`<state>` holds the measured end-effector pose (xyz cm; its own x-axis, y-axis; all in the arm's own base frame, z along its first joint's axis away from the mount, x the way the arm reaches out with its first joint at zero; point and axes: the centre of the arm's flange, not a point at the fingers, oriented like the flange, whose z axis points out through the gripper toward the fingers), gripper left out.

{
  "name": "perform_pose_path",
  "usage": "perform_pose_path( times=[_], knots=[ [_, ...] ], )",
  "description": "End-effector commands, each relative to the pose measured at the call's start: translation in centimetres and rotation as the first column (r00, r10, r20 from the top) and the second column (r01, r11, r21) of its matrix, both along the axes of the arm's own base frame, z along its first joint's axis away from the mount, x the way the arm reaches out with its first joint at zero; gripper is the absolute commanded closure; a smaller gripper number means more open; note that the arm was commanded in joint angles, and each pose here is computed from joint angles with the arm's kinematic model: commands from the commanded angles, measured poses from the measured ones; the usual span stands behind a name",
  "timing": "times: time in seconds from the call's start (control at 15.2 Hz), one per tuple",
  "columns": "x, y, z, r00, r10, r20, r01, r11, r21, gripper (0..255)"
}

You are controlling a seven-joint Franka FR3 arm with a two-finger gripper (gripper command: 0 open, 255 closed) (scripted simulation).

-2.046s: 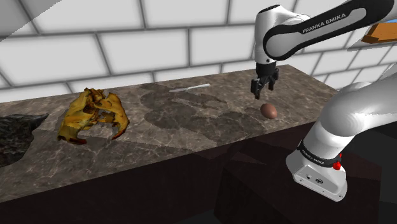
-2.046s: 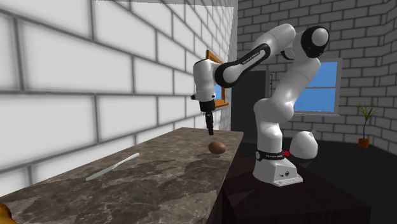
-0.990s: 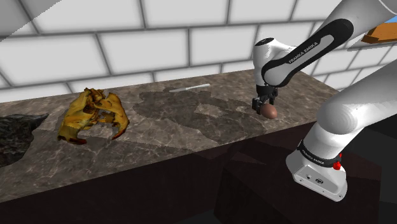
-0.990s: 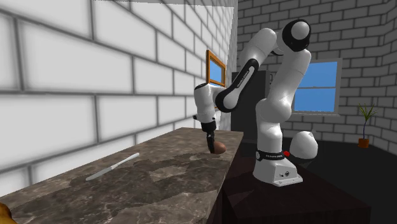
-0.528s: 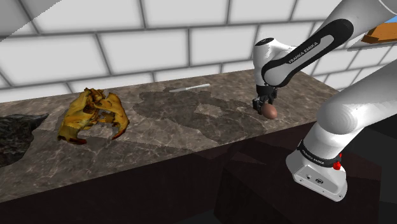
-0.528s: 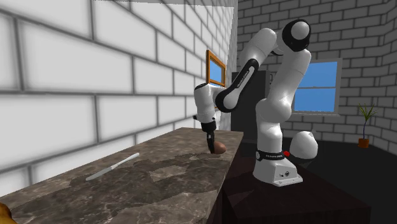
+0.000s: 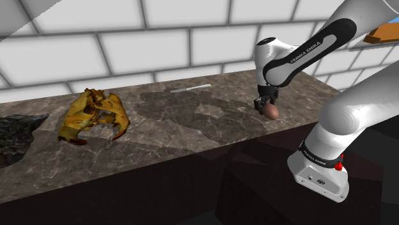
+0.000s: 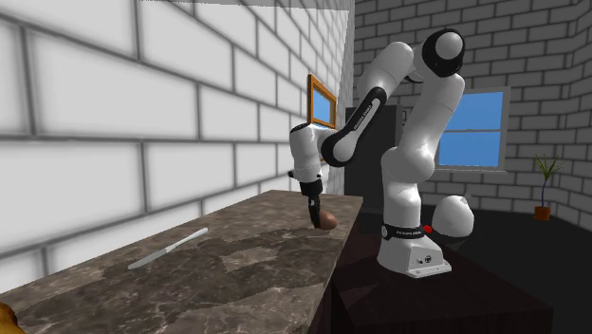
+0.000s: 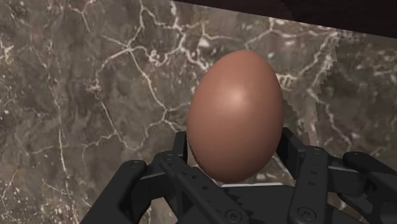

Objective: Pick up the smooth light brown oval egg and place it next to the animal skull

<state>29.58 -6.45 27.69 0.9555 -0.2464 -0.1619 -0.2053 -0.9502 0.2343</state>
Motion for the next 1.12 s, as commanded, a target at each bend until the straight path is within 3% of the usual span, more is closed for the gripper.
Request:
perform_pose_path(
  times=[0.0,1.06],
  knots=[
    [0.0,0.0,0.7,1.000,0.000,-0.001,0.000,1.000,0.000,255],
    [0.0,0.0,9.2,1.000,0.000,-0.001,0.000,1.000,0.000,255]
  ],
)
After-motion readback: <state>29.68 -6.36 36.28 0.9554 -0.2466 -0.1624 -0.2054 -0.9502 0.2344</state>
